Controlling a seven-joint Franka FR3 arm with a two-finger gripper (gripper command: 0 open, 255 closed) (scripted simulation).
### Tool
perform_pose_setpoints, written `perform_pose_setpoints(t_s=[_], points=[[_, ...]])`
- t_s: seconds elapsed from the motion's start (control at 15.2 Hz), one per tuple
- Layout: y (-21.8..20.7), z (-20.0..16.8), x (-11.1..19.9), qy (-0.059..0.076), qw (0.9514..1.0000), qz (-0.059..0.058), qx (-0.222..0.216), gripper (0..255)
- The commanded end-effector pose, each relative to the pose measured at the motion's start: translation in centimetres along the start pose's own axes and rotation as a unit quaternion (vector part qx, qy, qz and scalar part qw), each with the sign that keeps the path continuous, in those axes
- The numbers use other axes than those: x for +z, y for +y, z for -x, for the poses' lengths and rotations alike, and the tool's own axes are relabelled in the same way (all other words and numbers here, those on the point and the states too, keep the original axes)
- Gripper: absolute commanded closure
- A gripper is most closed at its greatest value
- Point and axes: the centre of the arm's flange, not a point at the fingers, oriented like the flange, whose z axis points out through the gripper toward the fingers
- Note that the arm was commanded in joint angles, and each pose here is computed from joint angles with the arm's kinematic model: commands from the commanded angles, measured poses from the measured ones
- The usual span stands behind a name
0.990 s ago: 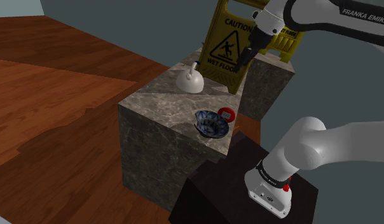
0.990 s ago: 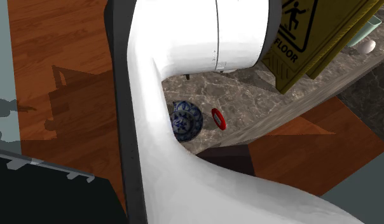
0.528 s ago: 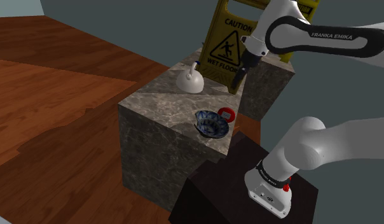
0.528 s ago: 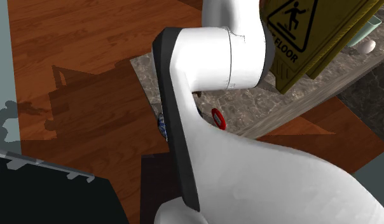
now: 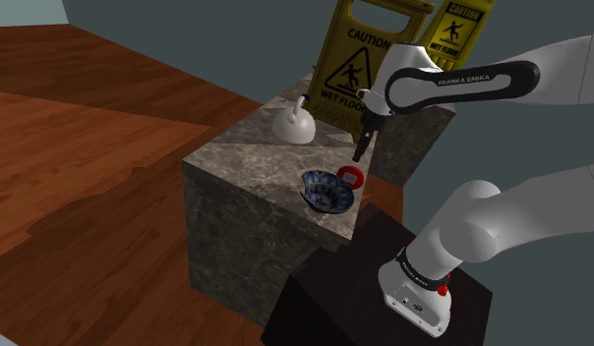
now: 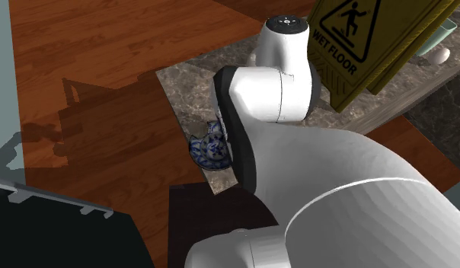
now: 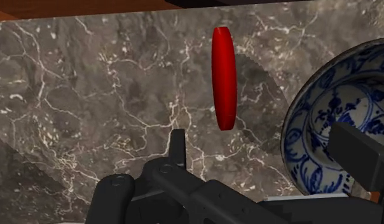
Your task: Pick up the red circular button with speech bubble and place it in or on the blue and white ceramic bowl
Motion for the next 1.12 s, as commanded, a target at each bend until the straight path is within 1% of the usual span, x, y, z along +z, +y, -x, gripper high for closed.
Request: perform_pose_setpoints(t_s=[0.0, 0.46, 0.99, 1.06], points=[[0.6, 0.4, 1.4, -0.006, 0.9999, -0.003, -0.009, 0], [0.6, 0.4, 5.4, -0.006, 0.9999, -0.003, -0.009, 0], [0.6, 0.4, 5.4, -0.006, 0.9999, -0.003, -0.009, 0], [0.6, 0.4, 5.4, -0.006, 0.9999, -0.003, -0.009, 255]])
